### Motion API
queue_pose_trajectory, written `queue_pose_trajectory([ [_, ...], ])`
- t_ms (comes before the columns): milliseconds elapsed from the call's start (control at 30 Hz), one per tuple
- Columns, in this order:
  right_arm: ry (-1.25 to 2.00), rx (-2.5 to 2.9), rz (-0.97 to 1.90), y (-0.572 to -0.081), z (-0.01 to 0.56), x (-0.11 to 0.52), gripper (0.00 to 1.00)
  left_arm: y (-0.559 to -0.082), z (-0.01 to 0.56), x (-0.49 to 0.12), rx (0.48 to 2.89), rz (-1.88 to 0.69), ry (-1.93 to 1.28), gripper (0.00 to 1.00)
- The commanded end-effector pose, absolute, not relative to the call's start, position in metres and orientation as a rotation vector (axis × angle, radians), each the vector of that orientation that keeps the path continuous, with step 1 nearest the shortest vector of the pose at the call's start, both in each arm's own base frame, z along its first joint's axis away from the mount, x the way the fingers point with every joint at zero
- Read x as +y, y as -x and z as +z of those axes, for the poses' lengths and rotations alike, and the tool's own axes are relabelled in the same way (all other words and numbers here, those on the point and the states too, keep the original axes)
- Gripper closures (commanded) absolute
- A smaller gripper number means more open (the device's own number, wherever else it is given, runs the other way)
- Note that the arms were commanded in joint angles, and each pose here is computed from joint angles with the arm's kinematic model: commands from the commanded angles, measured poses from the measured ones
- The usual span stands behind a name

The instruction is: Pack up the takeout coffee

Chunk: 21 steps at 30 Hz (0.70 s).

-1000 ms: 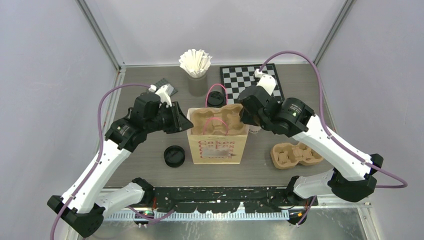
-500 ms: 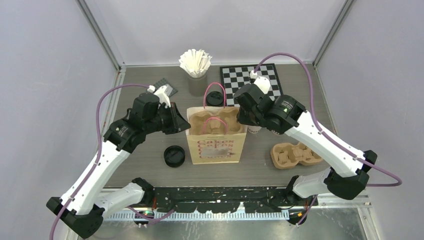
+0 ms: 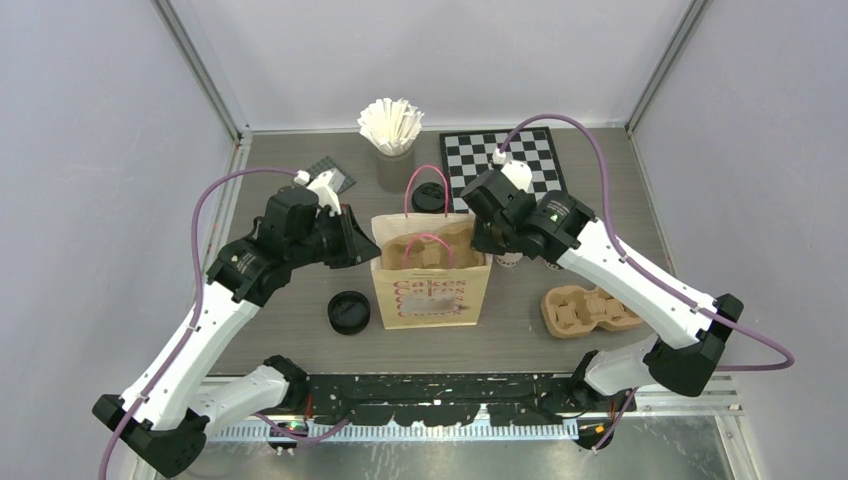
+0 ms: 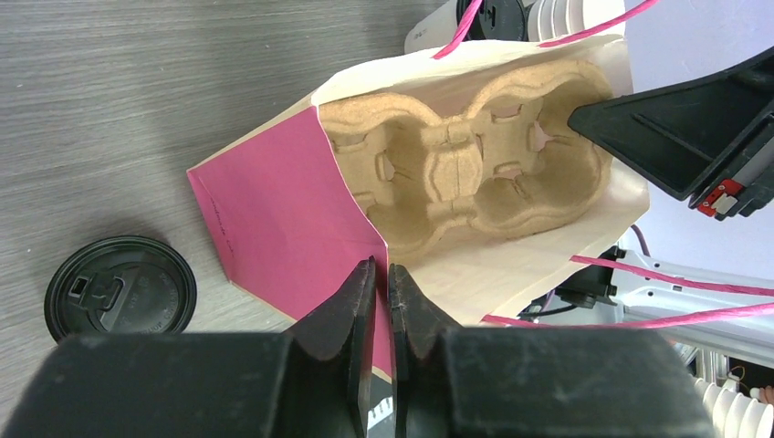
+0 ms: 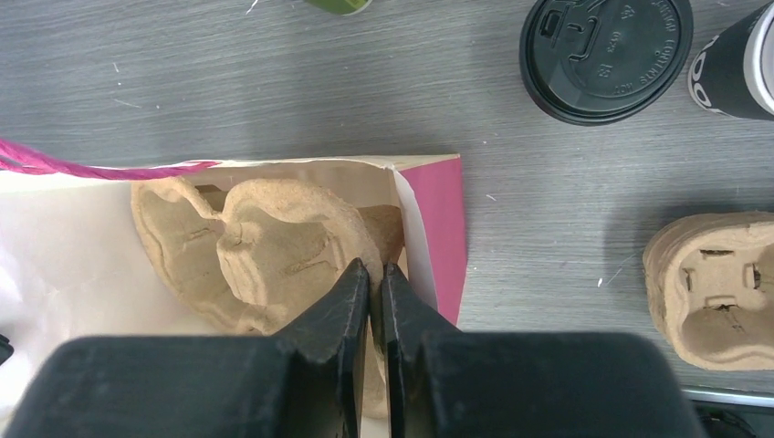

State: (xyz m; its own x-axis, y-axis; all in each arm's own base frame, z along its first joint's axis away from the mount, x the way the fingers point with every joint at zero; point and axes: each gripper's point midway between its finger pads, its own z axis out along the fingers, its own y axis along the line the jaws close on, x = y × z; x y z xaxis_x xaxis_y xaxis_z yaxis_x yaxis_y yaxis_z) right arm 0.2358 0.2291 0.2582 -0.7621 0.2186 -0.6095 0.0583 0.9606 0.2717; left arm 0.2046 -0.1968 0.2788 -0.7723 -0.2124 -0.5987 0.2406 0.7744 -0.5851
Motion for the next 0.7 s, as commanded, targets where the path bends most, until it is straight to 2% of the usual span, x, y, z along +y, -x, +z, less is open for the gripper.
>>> queue_pose_trajectory([
  [0,-0.223,2.403,0.391,-0.243,0.262,0.24,0.86,-0.205,0.301,-0.196,2.215,-0.889,-0.053,0.88],
  [200,-0.242,2.423,0.425,-0.244,0.256,0.245,0.86,-0.204,0.296,-0.197,2.228,-0.89,-0.056,0.88],
  [400,-0.226,2.424,0.386,-0.245,0.253,0.238,0.67,-0.205,0.299,-0.197,2.222,-0.886,-0.06,0.88],
  [533,-0.199,2.407,0.339,-0.247,0.266,0.231,0.65,-0.206,0.3,-0.197,2.219,-0.885,-0.063,0.88],
  [667,-0.161,2.389,0.358,-0.247,0.28,0.231,0.66,-0.206,0.299,-0.196,2.221,-0.881,-0.065,0.88],
])
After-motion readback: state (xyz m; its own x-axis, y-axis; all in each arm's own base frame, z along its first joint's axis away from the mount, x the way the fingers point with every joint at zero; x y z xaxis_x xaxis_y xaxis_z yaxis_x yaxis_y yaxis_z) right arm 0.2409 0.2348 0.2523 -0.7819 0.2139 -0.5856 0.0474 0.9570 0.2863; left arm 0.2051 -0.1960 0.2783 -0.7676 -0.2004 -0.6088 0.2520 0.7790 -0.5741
